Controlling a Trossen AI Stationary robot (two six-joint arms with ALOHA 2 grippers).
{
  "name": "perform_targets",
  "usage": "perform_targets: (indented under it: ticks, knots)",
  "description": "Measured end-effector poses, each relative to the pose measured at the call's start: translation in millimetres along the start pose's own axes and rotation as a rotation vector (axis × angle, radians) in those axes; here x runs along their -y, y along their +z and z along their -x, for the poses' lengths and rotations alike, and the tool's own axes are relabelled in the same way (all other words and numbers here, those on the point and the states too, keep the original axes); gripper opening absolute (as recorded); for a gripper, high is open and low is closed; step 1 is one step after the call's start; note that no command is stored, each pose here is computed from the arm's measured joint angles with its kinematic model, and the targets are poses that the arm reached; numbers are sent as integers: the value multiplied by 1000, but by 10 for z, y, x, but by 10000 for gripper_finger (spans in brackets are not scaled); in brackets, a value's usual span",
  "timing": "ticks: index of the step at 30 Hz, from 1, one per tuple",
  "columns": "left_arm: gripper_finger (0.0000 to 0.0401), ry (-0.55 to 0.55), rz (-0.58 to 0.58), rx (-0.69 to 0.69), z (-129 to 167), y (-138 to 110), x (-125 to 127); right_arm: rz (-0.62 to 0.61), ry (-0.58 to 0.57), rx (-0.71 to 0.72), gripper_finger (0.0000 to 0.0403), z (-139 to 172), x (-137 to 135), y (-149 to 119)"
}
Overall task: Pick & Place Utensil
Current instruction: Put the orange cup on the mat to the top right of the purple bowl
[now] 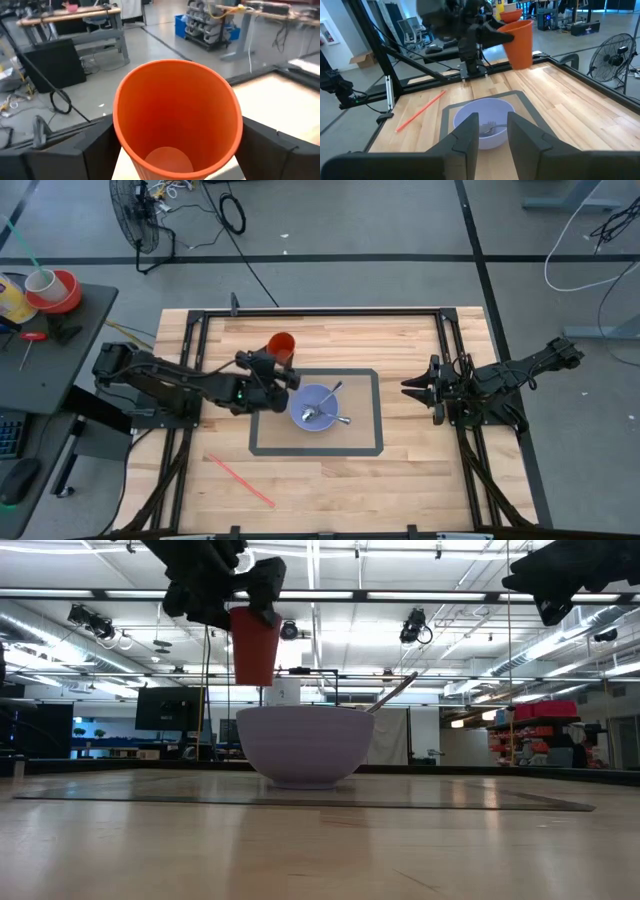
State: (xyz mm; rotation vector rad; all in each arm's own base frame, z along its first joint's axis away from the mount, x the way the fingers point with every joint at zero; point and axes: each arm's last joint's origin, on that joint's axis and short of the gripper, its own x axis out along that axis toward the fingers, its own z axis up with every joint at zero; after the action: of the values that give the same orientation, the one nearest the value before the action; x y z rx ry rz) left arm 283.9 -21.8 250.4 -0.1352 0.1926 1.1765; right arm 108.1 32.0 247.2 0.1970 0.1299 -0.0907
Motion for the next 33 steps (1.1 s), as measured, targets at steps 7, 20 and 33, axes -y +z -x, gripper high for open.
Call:
perform_targets:
  ticks: [7, 20, 33]
  knots:
    - [319, 36, -5, -81, -561, 173, -151, 0, 1, 0, 105, 0, 0, 0]
    - [327, -230, -87, -120, -1094, 423, -320, 0, 0, 0, 105, 0, 0, 0]
    - [327, -233, -78, -160, -1359, 361, -430, 0, 0, 0, 105, 0, 0, 0]
